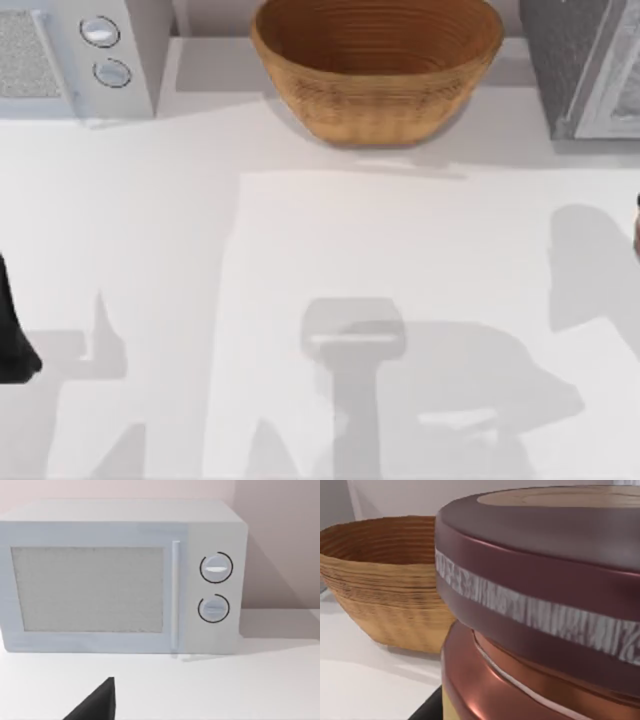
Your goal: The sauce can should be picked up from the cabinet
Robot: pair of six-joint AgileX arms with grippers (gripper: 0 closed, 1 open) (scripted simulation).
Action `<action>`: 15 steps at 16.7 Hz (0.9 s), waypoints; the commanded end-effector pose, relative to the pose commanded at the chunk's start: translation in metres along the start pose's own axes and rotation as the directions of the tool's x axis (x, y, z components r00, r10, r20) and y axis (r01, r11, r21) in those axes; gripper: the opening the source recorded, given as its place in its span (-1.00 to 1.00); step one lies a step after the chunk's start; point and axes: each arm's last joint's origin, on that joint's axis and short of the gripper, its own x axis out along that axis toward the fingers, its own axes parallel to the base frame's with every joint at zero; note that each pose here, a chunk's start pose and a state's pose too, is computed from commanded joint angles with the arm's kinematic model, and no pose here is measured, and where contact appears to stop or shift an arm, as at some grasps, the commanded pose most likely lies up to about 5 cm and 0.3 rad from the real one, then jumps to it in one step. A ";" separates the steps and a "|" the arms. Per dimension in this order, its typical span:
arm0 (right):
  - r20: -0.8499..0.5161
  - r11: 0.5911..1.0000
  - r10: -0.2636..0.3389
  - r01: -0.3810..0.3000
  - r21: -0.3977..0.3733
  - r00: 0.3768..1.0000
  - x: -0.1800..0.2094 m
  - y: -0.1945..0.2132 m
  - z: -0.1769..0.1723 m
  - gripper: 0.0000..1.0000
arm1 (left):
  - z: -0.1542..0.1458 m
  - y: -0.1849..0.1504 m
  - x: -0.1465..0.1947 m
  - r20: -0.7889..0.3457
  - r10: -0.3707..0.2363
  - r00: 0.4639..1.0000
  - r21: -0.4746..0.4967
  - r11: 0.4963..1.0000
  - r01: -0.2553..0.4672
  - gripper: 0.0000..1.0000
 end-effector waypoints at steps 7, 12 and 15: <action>-0.029 0.991 0.133 -0.133 0.011 0.991 0.029 -0.009 -0.014 -1.00 | 0.000 0.000 0.000 0.000 0.000 1.000 0.000 1.000 0.000 1.00; -0.024 0.981 0.192 -0.192 0.013 0.981 0.046 -0.020 -0.026 -1.00 | 0.000 0.000 0.000 0.000 0.000 1.000 0.000 1.000 0.000 1.00; -0.016 0.974 0.228 -0.228 0.000 0.973 0.055 -0.027 -0.033 -1.00 | 0.000 0.000 0.000 0.000 0.000 1.000 0.000 1.000 0.000 1.00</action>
